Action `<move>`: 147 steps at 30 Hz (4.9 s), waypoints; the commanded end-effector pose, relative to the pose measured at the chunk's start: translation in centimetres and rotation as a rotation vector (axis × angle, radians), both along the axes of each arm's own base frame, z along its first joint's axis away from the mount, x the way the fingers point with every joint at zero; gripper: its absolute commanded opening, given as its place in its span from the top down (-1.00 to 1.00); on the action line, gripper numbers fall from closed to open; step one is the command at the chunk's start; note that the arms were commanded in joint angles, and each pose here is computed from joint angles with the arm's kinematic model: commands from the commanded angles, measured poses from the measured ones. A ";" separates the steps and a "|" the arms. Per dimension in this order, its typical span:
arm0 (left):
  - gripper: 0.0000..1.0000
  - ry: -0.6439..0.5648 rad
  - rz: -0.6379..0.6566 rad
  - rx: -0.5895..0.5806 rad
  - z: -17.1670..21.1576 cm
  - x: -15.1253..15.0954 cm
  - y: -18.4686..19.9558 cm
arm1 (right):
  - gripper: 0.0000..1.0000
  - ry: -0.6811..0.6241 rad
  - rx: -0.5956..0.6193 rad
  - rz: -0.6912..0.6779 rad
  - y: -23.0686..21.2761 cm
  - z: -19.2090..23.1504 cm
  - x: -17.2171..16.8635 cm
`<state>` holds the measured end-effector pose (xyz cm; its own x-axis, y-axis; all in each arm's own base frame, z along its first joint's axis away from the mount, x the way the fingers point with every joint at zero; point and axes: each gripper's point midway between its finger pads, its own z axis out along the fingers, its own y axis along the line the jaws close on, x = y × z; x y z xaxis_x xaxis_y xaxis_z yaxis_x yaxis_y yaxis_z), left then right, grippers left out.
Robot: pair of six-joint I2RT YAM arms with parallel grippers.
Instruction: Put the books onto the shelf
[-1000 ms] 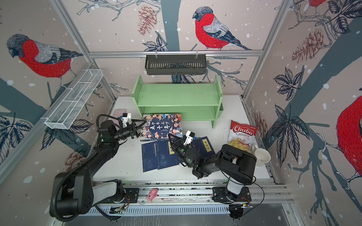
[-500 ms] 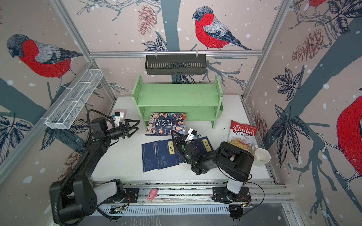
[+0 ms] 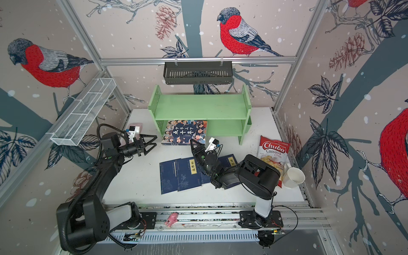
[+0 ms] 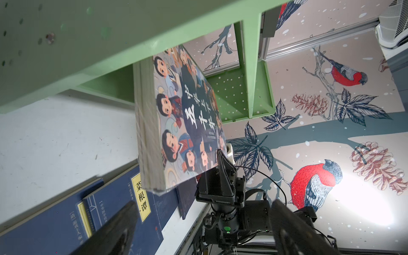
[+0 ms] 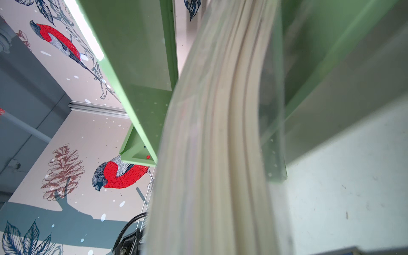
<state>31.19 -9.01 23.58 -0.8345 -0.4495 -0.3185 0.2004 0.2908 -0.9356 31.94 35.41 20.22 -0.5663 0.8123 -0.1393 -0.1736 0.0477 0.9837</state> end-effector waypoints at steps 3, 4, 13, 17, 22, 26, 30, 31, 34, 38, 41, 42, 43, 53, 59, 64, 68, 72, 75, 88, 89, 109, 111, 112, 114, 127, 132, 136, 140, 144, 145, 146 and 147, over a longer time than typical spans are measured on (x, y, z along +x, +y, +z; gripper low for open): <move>-0.86 -0.046 -0.025 -0.023 1.2 0.2 -0.1 | 0.97 -0.111 0.096 0.048 0.9 4.8 0.8; -0.86 -0.046 -0.028 -0.024 1.2 0.2 -0.1 | 0.97 -0.112 0.083 0.055 1.3 4.9 1.1; -0.85 -0.040 -0.037 -0.030 0.4 0.2 -0.1 | 0.97 -0.095 0.088 0.072 2.2 4.1 3.1; -0.85 -0.048 -0.035 -0.033 0.6 0.4 0.0 | 0.97 -0.089 0.081 0.072 2.6 3.6 3.9; -0.85 -0.052 -0.029 -0.044 0.8 0.7 0.2 | 0.97 -0.084 0.095 0.052 2.4 3.6 4.4; -0.85 -0.043 -0.026 -0.050 0.4 0.9 0.2 | 0.96 -0.075 0.095 0.056 2.6 3.3 5.1; -0.85 -0.037 -0.026 -0.053 0.2 0.9 0.2 | 0.96 -0.062 0.117 0.060 2.8 2.8 5.7; -0.85 -0.035 -0.024 -0.054 0.1 1.0 0.2 | 0.96 -0.059 0.122 0.059 2.7 2.6 5.9; -0.85 -0.036 -0.022 -0.057 0.1 1.1 0.3 | 0.96 -0.056 0.143 0.060 2.6 2.4 6.2; -0.85 -0.031 -0.016 -0.063 0.1 1.3 0.3 | 0.88 -0.052 0.144 0.071 2.7 2.4 6.3; -0.85 -0.029 -0.012 -0.070 0.0 1.3 0.4 | 0.61 -0.054 0.141 0.071 2.6 2.6 6.2; -0.85 -0.029 -0.011 -0.072 0.0 1.4 0.4 | 0.47 -0.055 0.139 0.070 2.6 2.8 6.2; -0.85 -0.028 -0.008 -0.073 0.0 1.4 0.4 | 0.36 -0.051 0.134 0.074 2.7 2.9 6.1; -0.85 -0.037 0.062 -0.085 -0.4 2.4 0.4 | -0.27 0.010 0.023 0.086 3.6 2.6 5.7; -0.85 -0.039 0.081 -0.080 -0.5 2.9 0.1 | -0.33 0.033 0.018 0.111 3.8 2.0 5.1; -0.85 -0.055 0.096 -0.069 -0.4 3.5 -0.3 | -0.38 0.046 0.002 0.126 3.9 1.8 4.5; -0.85 -0.061 0.088 -0.058 -0.8 3.8 -1.7 | -0.44 0.060 -0.015 0.137 3.9 1.7 4.4; -0.84 -0.057 0.096 -0.045 -1.5 4.3 -2.4 | -0.47 0.078 -0.027 0.145 3.7 1.2 4.3; -0.84 -0.067 0.112 -0.047 -1.3 4.8 -2.2 | -0.50 0.105 -0.032 0.158 3.6 0.6 4.4; -0.83 -0.080 0.106 -0.030 -2.2 5.2 -2.8 | -0.64 0.171 -0.089 0.228 3.9 -0.3 4.8; -0.83 -0.082 0.107 -0.028 -2.2 5.2 -2.8 | -0.65 0.177 -0.091 0.234 4.1 -0.3 4.8; -0.82 -0.102 0.119 -0.007 -2.8 6.3 -3.0 | -0.69 0.290 -0.146 0.286 3.9 -1.7 4.8; -0.82 -0.103 0.121 -0.007 -2.9 6.4 -3.0 | -0.69 0.294 -0.154 0.281 3.6 -1.7 4.7; -0.82 -0.104 0.121 -0.008 -2.8 6.4 -3.0 | -0.69 0.295 -0.158 0.281 3.5 -1.7 4.6; -0.81 -0.106 0.119 -0.011 -2.8 6.4 -3.0 | -0.69 0.305 -0.169 0.282 3.3 -1.9 4.4; -0.81 -0.112 0.130 -0.009 -2.8 7.0 -3.0 | -0.60 0.248 -0.164 0.284 2.5 -0.4 3.3; -0.80 -0.119 0.135 -0.008 -2.6 7.2 -3.0 | -0.58 0.245 -0.158 0.297 2.9 -0.7 3.7; -0.80 -0.122 0.138 0.004 -2.8 7.3 -2.9 | -0.56 0.227 -0.130 0.301 3.1 -0.6 3.9; -0.80 -0.117 0.139 0.008 -3.2 7.3 -2.9 | -0.56 0.225 -0.127 0.302 3.1 -0.7 4.1; -0.80 -0.113 0.142 0.008 -3.4 7.4 -2.8 | -0.56 0.217 -0.130 0.296 2.9 -0.5 4.5; -0.80 -0.112 0.140 0.007 -3.4 7.4 -2.9 | -0.56 0.218 -0.135 0.300 2.8 -0.5 4.7; -0.80 -0.112 0.139 0.007 -3.4 7.4 -2.9 | -0.56 0.220 -0.139 0.305 2.8 -0.5 4.8; -0.80 -0.113 0.139 0.007 -3.3 7.4 -2.9 | -0.56 0.216 -0.140 0.306 2.7 -0.4 4.9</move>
<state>38.21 -11.94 18.85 -0.7542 -0.5607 -0.3418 0.1857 0.3172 -0.9300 36.43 38.03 18.79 -0.8043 0.5902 -0.0688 0.0467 0.1782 0.9829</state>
